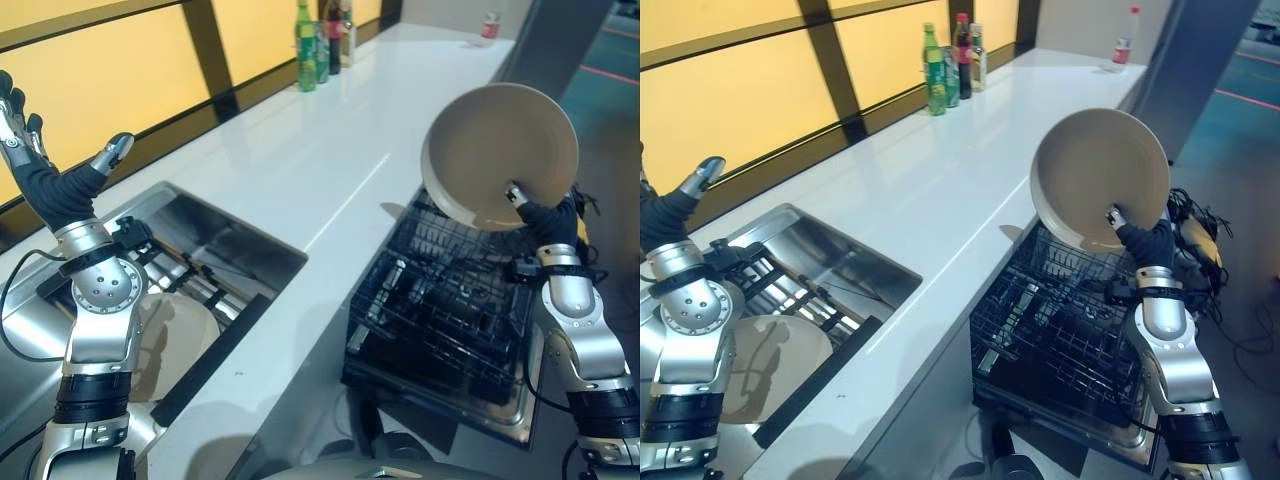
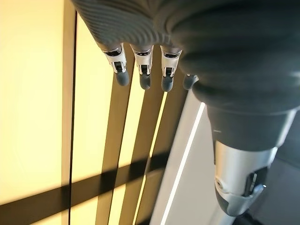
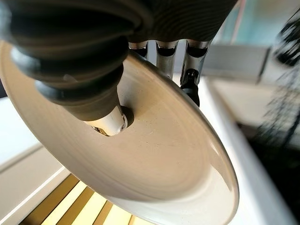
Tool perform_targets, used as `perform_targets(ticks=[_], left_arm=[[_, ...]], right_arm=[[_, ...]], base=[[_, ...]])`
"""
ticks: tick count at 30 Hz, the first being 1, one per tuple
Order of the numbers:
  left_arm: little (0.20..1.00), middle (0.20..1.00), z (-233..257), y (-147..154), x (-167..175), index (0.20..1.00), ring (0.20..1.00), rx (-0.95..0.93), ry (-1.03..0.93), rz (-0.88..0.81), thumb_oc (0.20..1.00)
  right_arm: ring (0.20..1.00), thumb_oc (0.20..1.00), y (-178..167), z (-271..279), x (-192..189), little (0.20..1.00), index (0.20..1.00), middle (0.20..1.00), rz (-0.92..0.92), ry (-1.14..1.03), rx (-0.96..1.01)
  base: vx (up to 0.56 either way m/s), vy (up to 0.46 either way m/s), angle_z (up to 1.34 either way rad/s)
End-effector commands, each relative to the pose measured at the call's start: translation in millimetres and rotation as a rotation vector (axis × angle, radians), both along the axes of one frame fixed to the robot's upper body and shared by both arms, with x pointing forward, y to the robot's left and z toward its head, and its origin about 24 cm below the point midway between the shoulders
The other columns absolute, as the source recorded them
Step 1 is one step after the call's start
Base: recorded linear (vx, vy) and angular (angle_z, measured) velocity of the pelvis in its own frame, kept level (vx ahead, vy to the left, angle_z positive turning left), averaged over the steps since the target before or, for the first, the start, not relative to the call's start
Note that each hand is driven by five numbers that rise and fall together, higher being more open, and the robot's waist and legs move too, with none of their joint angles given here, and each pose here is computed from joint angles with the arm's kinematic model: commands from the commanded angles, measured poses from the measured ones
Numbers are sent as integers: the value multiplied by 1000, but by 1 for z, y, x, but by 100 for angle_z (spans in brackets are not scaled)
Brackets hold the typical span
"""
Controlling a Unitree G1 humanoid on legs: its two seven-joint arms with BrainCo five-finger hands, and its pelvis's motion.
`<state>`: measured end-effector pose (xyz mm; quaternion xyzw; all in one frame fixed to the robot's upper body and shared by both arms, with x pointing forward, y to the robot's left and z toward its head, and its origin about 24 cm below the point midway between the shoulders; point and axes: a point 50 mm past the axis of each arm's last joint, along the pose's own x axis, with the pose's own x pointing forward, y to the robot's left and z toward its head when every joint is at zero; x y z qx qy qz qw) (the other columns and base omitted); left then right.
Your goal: Pick up plates and place into dishwasher.
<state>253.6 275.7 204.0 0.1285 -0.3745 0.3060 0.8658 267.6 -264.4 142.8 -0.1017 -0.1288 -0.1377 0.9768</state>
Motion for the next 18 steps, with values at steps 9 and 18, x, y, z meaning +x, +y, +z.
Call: perform_targets(ticks=[9,18], left_arm=[[1000,1000,15,25,-12,1000,1000,125,-33,100,1000],[1000,1000,20,31,-5,1000,1000,145,10,108,1000]], right_arm=[[200,200,-35,0,-10,200,200,200,-28,78,-270],[200,200,-50,-30,-10,200,200,200,19,303,-288]], base=[[-122,-69,-25],[-37,-183,0]])
